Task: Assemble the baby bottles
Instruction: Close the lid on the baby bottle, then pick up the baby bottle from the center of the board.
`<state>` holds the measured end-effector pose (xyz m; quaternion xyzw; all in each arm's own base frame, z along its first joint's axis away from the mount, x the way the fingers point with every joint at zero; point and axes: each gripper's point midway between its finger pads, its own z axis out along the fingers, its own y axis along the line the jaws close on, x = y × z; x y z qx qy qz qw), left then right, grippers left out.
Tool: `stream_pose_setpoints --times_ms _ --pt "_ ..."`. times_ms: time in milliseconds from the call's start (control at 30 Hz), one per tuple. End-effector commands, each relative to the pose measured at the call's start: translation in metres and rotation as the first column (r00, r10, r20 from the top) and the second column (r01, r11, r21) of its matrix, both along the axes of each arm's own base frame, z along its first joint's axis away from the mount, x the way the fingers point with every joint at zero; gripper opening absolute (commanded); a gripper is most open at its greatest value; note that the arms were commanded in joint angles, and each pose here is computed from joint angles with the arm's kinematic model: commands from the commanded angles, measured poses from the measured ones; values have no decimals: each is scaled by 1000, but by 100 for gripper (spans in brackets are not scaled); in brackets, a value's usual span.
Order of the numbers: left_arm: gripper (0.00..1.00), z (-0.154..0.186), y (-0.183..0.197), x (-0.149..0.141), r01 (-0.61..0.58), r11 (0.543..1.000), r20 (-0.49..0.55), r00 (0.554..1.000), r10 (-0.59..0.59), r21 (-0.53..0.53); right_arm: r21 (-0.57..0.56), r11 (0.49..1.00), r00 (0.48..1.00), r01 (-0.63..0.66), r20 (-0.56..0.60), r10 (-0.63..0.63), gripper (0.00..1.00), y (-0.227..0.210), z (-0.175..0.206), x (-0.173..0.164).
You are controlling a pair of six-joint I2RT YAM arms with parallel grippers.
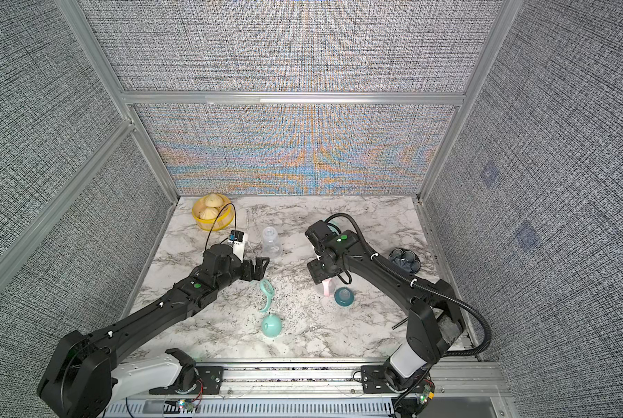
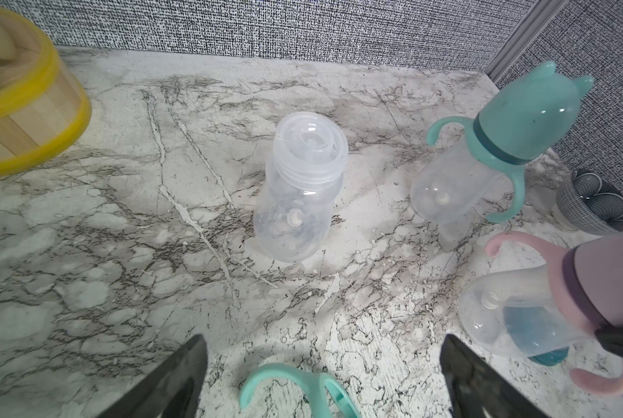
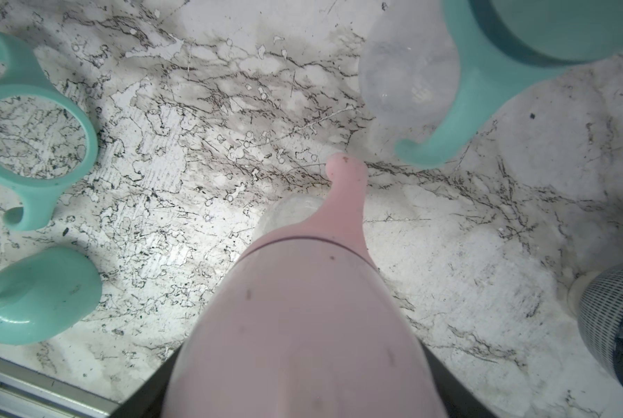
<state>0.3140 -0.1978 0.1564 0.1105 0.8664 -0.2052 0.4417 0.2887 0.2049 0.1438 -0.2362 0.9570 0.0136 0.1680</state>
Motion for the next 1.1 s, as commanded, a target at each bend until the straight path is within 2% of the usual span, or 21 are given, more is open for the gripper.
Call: stream_pose_setpoints --times_ms 0,567,833,1067 --pt "100 4 -1 1 2 1000 11 1000 -2 -9 -7 1000 1000 -15 7 15 77 1 3 4" --pt "100 7 0 2 0 1000 11 1000 0 -3 -1 999 995 -49 92 49 82 3 32 18" --pt "100 17 13 3 -50 998 27 998 49 49 108 983 971 -145 208 120 85 29 77 27" --pt "100 22 38 5 -151 979 39 988 147 134 217 928 924 -302 305 229 89 83 90 44"
